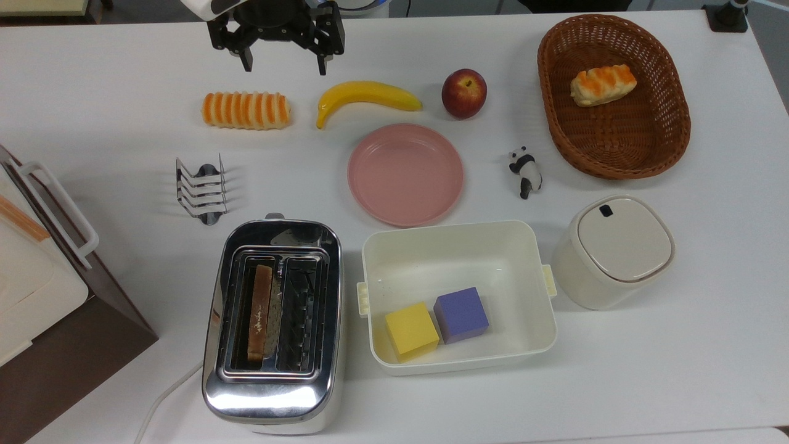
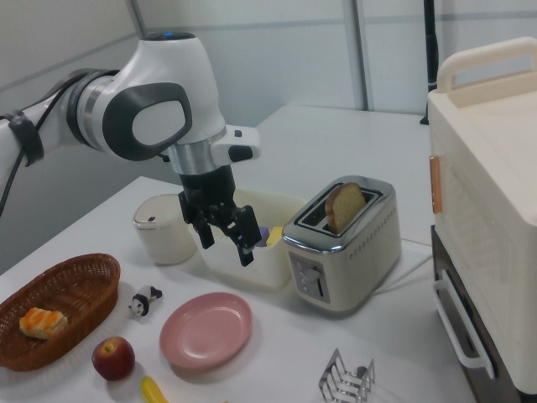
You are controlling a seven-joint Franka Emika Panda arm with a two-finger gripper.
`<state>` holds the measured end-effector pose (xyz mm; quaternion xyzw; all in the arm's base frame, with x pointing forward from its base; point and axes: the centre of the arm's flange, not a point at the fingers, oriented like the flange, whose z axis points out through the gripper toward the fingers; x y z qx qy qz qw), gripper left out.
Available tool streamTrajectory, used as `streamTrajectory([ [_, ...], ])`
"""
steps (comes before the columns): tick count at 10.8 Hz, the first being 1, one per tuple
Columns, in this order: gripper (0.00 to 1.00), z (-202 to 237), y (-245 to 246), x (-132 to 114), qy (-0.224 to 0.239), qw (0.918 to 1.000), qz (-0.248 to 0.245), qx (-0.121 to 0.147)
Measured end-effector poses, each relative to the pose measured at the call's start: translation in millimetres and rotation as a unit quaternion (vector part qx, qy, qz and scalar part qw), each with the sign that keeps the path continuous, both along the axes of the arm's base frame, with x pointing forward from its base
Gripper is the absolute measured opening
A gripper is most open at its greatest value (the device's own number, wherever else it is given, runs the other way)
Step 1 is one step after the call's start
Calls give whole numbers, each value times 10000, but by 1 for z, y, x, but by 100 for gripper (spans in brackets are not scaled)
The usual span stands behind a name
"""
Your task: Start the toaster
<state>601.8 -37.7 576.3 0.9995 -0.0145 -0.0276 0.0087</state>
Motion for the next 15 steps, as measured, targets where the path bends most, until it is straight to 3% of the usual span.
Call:
streamTrajectory([
  [15,100,0,-1,0,2,9999,127,1],
])
